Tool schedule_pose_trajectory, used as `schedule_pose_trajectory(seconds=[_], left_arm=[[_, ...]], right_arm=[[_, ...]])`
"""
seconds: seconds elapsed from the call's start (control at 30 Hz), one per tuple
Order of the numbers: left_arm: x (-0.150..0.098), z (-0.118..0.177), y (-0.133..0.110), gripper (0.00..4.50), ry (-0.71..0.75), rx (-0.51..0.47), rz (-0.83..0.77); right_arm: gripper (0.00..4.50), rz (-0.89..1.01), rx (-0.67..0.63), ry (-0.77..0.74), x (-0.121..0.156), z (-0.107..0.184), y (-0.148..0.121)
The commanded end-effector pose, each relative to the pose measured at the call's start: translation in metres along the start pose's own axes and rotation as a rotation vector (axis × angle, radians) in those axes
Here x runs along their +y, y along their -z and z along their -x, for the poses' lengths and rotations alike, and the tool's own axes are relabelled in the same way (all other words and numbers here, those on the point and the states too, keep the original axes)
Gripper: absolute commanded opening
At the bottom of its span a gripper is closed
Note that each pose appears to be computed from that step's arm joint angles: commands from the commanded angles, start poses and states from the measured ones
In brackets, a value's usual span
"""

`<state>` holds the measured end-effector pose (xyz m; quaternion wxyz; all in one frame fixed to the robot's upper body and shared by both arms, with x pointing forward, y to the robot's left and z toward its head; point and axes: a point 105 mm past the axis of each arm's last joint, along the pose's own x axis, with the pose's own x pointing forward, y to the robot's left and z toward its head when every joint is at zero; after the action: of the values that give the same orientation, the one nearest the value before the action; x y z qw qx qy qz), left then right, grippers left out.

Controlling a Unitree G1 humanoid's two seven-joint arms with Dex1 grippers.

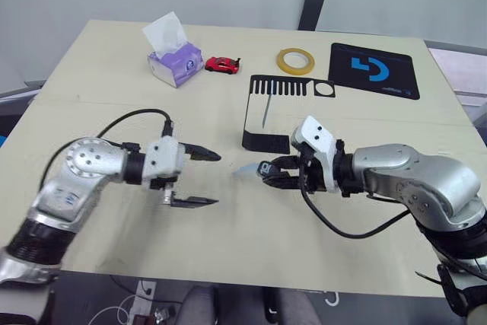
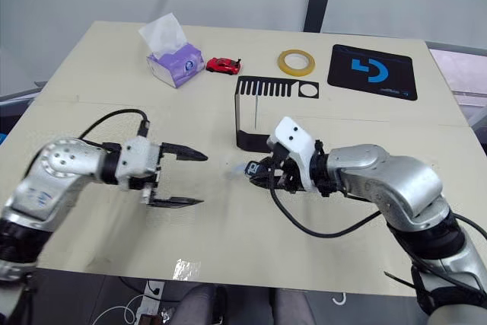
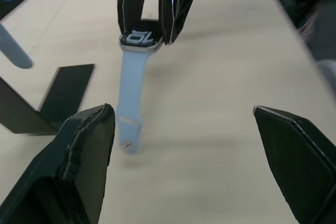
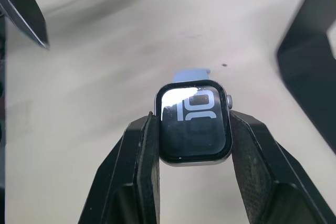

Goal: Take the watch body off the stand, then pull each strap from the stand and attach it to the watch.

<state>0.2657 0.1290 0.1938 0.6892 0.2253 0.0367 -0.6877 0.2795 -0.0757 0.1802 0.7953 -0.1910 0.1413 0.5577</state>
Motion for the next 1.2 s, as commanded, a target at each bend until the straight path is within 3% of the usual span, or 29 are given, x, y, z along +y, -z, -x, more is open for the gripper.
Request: schedule_pose_trajectory(seconds=[0.03,0.27,0.5,0.77,0.93,1.2], left_arm=[[0.000,0.001,-0.023,4.48,0.041,-0.048,0.019],[0.000,-0.005,-0.018,4.48,0.063,-0.014,-0.036],[-0.002,-0.009,-0.017,4.48,0.063,-0.025,-0.063],[0.000,0.022,0.004,4.48,0.008,0.074,-0.042],[-0.006,0.041,0.019,4.48,-0.011,0.146,-0.010],[-0.018,0.040,0.034,4.48,0.006,0.195,-0.002]], right_arm=[[1.54,0.191,-0.038,-0.067,0.012,0.005,-0.009],[1.54,0.315,-0.038,-0.137,0.023,0.008,0.000],[1.54,0.319,-0.040,-0.128,0.021,0.010,0.000],[1.54,0.242,-0.118,-0.148,0.022,-0.010,-0.006],[1.54,0.195,-0.083,-0.178,0.026,-0.034,0.015],[1.54,0.188,0.022,-0.191,0.024,-0.052,0.053]])
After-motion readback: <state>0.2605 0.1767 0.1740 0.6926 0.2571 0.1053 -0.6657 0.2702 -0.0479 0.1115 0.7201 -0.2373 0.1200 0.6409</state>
